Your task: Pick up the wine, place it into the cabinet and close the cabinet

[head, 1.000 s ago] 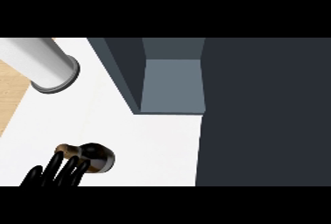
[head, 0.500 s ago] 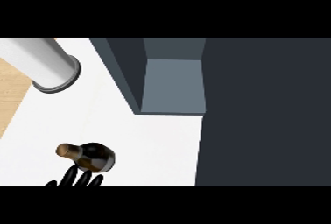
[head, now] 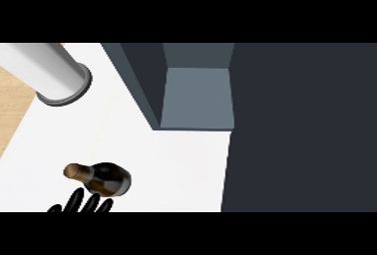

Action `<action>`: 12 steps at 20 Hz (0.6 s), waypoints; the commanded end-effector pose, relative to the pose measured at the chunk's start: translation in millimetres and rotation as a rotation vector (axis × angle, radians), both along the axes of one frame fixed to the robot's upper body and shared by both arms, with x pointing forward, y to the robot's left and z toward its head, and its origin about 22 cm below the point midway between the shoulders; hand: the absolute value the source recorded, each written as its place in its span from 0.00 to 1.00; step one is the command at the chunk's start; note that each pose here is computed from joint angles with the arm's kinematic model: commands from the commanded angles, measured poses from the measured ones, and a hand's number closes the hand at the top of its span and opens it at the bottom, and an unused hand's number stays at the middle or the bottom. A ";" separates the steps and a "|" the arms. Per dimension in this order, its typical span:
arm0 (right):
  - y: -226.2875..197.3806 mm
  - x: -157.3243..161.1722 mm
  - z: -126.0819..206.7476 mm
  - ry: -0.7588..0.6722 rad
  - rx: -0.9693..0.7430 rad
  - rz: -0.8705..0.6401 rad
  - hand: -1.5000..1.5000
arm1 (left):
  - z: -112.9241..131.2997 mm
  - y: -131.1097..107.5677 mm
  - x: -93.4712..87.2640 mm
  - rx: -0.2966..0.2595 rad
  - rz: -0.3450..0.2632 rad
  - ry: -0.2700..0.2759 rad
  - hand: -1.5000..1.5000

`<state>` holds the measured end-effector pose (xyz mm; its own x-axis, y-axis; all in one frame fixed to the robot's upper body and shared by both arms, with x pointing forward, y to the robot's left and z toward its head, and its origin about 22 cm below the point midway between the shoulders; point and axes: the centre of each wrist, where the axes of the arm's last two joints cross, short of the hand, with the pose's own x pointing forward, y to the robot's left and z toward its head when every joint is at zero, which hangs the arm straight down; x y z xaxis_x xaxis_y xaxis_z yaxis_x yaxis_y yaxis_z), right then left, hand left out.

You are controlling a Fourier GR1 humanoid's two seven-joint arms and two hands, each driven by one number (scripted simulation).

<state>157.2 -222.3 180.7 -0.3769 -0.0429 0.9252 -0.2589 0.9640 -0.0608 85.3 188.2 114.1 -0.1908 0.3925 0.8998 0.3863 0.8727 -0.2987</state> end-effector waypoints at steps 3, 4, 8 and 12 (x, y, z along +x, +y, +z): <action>6.4 -16.8 11.9 -0.001 0.028 0.021 0.00 | 40.8 15.0 -21.6 -0.020 0.079 -0.088 0.00; 3.0 -18.0 12.4 -0.007 0.024 0.016 0.00 | 44.7 13.1 -20.0 -0.019 0.072 -0.076 0.00; 3.0 -14.0 19.3 -0.016 0.022 0.033 0.00 | 47.1 23.5 -17.4 0.003 0.132 -0.090 0.00; -1.6 -23.3 17.2 -0.025 0.005 0.029 0.00 | 28.3 36.4 -3.8 0.031 0.206 -0.096 0.00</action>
<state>157.4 -218.6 185.8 -0.3610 -0.0405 0.9317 -0.2687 0.9612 -0.0624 90.0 210.8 111.5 -0.2490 0.2709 0.9299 0.2333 0.9486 -0.2139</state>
